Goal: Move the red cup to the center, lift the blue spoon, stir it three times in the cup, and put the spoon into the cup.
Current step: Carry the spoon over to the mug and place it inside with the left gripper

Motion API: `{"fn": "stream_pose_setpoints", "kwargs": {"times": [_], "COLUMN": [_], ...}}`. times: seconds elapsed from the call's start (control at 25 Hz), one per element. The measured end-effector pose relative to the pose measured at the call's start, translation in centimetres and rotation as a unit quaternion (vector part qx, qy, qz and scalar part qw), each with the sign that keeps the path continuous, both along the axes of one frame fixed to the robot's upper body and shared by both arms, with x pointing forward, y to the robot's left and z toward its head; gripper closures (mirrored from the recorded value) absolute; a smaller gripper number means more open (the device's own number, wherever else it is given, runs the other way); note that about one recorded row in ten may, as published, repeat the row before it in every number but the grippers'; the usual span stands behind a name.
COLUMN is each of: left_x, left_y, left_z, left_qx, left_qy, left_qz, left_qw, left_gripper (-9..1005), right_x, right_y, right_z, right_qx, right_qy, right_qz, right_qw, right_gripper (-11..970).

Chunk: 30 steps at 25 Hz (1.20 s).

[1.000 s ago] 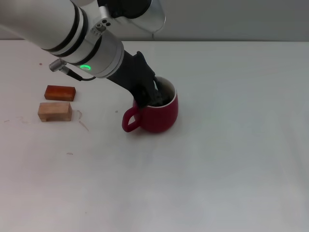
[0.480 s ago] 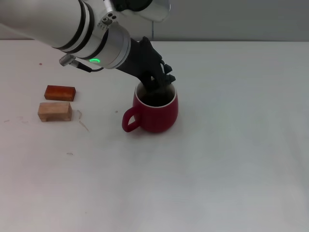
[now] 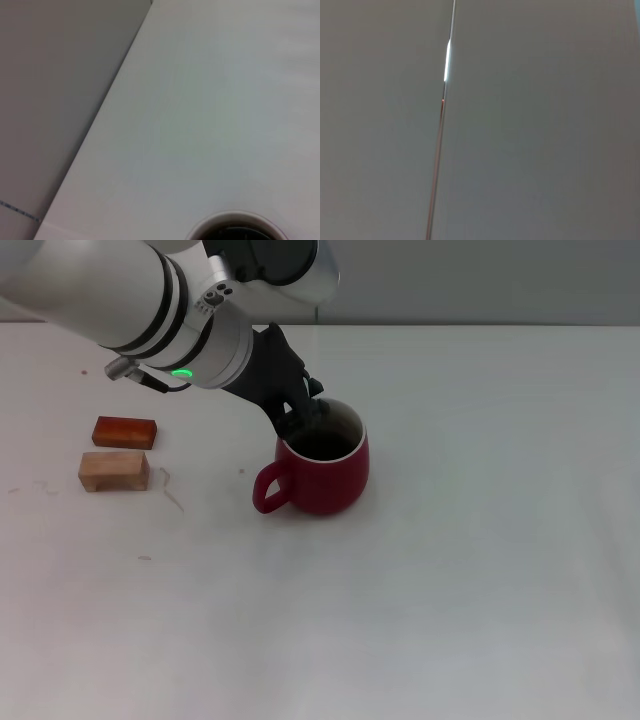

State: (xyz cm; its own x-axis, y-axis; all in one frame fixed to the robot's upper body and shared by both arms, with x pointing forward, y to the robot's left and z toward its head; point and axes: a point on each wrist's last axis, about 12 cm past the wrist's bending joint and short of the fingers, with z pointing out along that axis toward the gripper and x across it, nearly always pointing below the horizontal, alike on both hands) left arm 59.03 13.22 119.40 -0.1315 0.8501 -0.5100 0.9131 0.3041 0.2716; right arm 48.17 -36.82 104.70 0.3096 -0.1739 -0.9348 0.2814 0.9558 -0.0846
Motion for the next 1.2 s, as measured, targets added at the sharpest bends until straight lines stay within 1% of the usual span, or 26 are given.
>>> {"fn": "stream_pose_setpoints", "kwargs": {"times": [0.28,0.52,0.68,0.8,1.08,1.2], "left_x": [-0.8,-1.1,-1.0,-0.7,-0.2,0.0], "left_y": [0.1,-0.3,-0.7,-0.9,-1.2,-1.0], "left_z": [-0.3,-0.3,-0.1,0.0,-0.2,-0.4], "left_qx": [0.017,0.005,-0.012,-0.028,-0.046,-0.050], "left_qy": [0.029,0.039,0.031,0.023,0.003,-0.003], "left_qz": [-0.015,-0.025,-0.026,-0.023,-0.014,-0.004], "left_qw": [0.999,0.999,0.999,0.999,0.999,0.999], "left_gripper": [830,830,830,853,839,833], "right_x": [0.0,0.1,0.1,0.1,0.0,-0.1], "right_y": [0.0,0.1,0.1,0.1,0.0,0.0], "right_z": [0.0,0.0,0.1,0.1,0.0,0.0], "right_qx": [0.000,0.001,0.000,-0.001,-0.001,0.000], "right_qy": [0.000,-0.001,-0.002,-0.002,-0.001,-0.001], "right_qz": [0.000,0.002,0.002,0.002,0.000,-0.001], "right_qw": [1.000,1.000,1.000,1.000,1.000,1.000], "right_gripper": [384,382,382,382,383,383]}}
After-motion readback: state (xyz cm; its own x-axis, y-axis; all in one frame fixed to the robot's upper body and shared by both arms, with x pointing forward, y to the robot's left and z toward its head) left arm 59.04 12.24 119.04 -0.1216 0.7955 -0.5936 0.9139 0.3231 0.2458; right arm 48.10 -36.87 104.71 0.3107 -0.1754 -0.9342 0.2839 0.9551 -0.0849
